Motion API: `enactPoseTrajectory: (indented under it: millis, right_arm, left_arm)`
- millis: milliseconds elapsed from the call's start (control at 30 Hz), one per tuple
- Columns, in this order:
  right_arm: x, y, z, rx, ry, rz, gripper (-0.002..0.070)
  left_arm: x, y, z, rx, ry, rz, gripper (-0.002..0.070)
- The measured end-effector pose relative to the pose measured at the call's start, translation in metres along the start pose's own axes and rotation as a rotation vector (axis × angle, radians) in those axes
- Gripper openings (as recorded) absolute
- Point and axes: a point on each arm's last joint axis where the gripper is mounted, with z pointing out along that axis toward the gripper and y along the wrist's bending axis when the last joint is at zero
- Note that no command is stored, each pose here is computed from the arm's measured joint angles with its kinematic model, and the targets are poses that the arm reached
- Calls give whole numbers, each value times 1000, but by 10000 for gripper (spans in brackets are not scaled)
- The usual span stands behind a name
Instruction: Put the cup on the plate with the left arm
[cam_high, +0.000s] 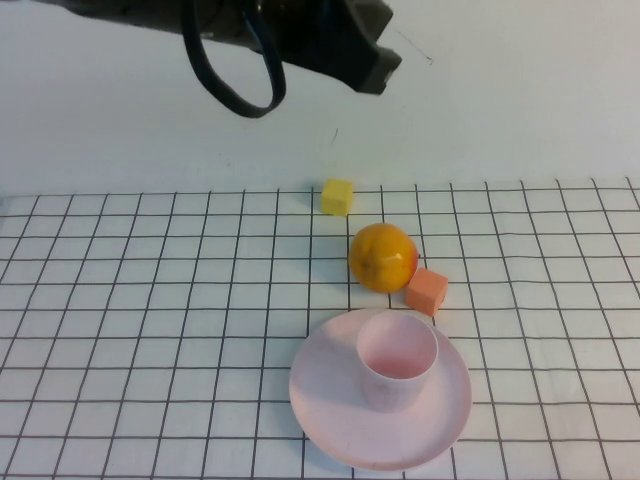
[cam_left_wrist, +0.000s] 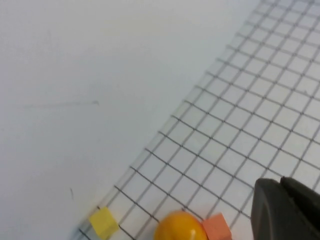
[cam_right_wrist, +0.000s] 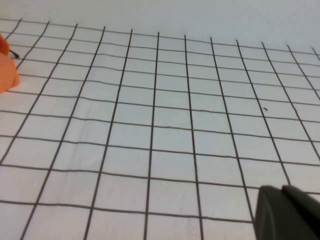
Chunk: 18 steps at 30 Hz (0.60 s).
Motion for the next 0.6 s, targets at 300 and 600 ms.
enactPoseTrajectory:
  millis: [300,600]
  right_arm:
    - [0,0,0,0,0,0,-2]
    - [0,0,0,0,0,0,-2]
  left_arm:
    - [-2,15,-7,-62,-72,-79,-1]
    - [17,19,-14,-115,-102,-115,-2]
